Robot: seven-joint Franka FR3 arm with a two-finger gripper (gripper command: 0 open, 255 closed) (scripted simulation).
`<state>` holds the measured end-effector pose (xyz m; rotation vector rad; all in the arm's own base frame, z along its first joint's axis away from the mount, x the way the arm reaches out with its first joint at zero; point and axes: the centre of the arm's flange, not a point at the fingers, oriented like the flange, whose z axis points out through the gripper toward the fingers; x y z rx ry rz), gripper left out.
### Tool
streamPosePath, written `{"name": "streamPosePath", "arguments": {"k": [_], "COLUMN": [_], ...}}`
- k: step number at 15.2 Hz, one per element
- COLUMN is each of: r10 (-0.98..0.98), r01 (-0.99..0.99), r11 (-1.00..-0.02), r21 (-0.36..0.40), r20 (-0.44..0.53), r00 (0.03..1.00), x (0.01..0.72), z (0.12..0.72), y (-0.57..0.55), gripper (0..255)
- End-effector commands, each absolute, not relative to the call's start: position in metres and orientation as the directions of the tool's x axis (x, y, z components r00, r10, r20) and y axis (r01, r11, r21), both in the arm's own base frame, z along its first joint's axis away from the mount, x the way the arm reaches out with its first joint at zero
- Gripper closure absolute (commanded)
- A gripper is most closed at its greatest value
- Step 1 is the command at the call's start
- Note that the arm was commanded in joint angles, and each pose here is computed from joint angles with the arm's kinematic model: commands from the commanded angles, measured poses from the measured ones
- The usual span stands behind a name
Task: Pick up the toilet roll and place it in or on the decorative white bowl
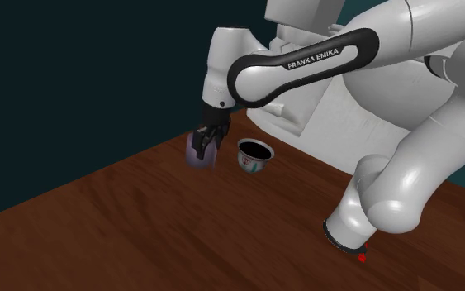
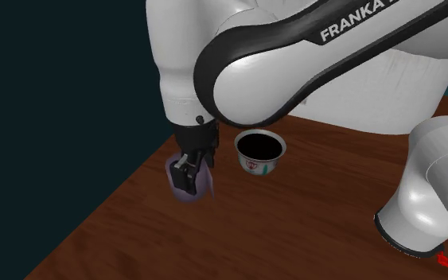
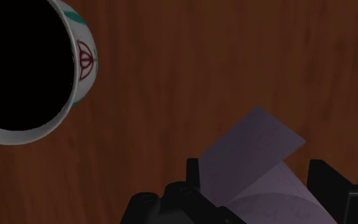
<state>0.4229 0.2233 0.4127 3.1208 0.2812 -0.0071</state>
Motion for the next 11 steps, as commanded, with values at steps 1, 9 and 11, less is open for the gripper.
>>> {"name": "streamPosePath", "arguments": {"k": [1,9,11], "r10": [0.179,0.179,0.179], "r01": [0.179,0.179,0.179], "r11": [-0.984,-0.984,-0.984], "r21": [0.008,0.008,0.008], "r20": [-0.005,-0.005,-0.005], "r00": [0.984,0.984,0.984], "x": [0.423,0.423,0.423], "z": [0.423,0.466,0.476], "y": [0.223,0.223,0.223], "gripper": [255,255,255]}}
